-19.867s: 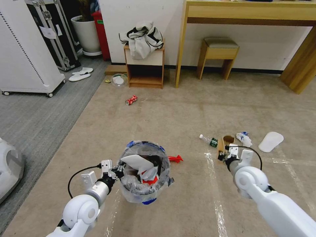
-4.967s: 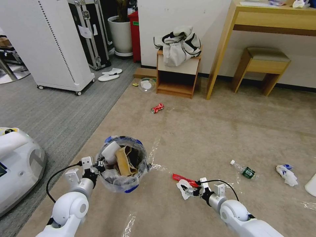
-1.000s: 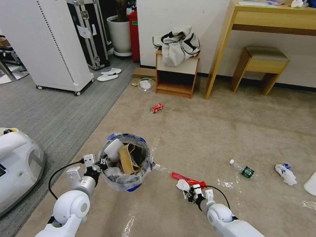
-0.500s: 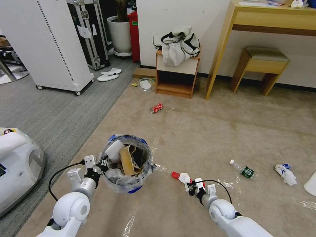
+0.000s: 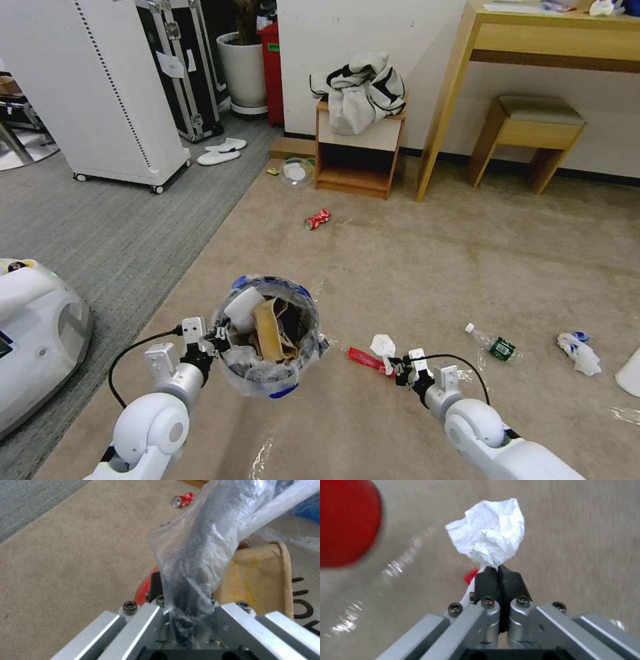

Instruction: Pick up the trash bin and place the garbage on the floor into it.

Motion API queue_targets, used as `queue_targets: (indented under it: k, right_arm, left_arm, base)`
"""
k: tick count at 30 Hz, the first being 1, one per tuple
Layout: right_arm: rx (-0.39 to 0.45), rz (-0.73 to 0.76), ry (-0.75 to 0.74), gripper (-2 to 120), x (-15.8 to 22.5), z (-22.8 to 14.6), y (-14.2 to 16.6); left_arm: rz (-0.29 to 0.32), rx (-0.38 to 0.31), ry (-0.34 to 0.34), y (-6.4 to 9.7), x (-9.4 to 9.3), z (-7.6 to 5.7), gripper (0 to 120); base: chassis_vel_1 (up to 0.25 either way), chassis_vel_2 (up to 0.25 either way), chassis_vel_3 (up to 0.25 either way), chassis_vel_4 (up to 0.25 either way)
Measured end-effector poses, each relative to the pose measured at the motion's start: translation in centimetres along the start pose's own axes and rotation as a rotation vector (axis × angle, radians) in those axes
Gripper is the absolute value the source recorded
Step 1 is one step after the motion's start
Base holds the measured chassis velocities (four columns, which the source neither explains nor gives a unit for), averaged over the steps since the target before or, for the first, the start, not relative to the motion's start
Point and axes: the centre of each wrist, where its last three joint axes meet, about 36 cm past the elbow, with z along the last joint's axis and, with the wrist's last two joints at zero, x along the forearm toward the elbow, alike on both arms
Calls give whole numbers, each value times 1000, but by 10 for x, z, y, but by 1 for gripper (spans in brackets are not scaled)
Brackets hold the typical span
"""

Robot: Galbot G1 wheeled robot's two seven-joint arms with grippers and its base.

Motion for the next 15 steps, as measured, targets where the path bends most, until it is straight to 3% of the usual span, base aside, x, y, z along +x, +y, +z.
queue_targets:
  k: [4,5,6,10,15]
  right_arm:
    - [3,-22,-36,0,8,-15,4]
    - [27,-69,-95,0,21,-43,11]
    - [27,-69,-95,0,21,-43,11]
    - [151,-129,-164,0,36,-80,11]
    - [226,-190,-228,0,57,-119,15]
  left_arm:
    - [6,-4,1,-2,1,0,1]
    - [18,-7,1,-5,2,0,1]
    - [18,-7,1,-5,2,0,1]
    - [29,-22,6,-7,5,1,1]
    - [36,-32,9,-9,8,3,1]
  base:
    - [0,0,0,0]
    - [0,0,0,0]
    - [0,0,0,0]
    - [0,0,0,0]
    - [0,0,0,0]
